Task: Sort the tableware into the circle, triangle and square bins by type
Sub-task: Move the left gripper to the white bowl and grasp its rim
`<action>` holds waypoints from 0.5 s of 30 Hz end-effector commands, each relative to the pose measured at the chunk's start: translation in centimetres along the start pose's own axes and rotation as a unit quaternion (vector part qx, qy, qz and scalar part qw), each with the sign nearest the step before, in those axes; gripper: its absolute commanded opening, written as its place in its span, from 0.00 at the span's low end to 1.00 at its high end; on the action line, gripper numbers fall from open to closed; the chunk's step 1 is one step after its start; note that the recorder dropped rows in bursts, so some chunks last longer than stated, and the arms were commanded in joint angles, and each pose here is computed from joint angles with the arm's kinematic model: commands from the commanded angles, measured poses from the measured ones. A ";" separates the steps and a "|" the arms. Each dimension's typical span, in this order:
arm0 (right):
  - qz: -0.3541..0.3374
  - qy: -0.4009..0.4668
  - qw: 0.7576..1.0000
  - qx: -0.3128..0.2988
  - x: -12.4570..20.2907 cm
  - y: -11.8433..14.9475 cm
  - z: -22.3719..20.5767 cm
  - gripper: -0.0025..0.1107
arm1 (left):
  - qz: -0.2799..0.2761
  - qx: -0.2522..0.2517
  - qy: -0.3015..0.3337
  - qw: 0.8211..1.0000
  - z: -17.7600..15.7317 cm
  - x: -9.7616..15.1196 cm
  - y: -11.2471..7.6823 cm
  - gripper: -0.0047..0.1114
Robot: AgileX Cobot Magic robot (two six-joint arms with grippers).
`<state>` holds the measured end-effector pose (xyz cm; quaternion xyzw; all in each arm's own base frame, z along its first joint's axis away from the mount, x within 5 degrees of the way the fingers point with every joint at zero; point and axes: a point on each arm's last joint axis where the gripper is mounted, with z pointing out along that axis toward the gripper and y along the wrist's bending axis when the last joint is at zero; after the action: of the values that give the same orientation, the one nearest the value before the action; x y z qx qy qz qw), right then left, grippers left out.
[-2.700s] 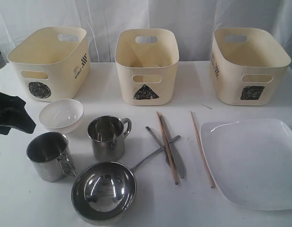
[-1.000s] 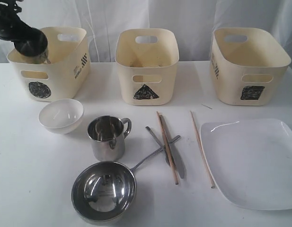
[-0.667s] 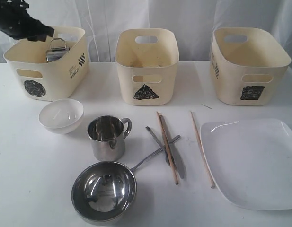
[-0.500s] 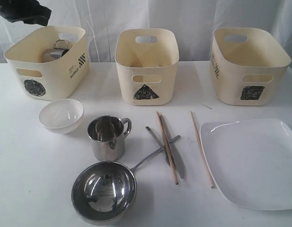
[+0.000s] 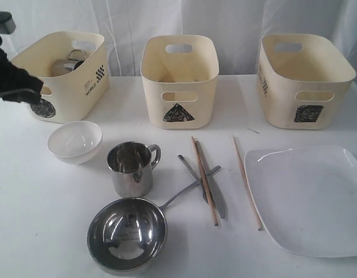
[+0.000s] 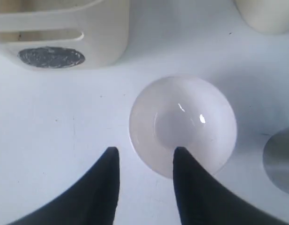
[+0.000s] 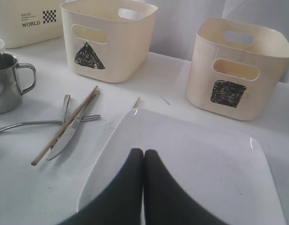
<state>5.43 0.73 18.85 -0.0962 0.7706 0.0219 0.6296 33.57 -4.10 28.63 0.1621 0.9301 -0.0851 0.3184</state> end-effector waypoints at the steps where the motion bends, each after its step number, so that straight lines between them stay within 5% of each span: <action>1: 0.003 -0.003 1.000 -0.002 0.1 0.0 0.0 0.02 | -0.017 -0.018 -0.010 1.000 1.5 1.9 0.1 0.41; 7: 0.003 -0.003 1.000 -0.002 0.1 0.0 0.0 0.02 | -0.040 -0.018 0.011 0.999 5.2 2.7 0.9 0.52; 15: 0.003 -0.003 1.000 -0.002 0.1 0.0 0.0 0.02 | -0.049 -0.019 0.035 0.998 10.4 4.0 0.6 0.53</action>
<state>5.43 0.73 18.85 -0.0962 0.7706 0.0219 0.6296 36.52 -4.80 18.73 0.1206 0.9480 -0.0731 0.2855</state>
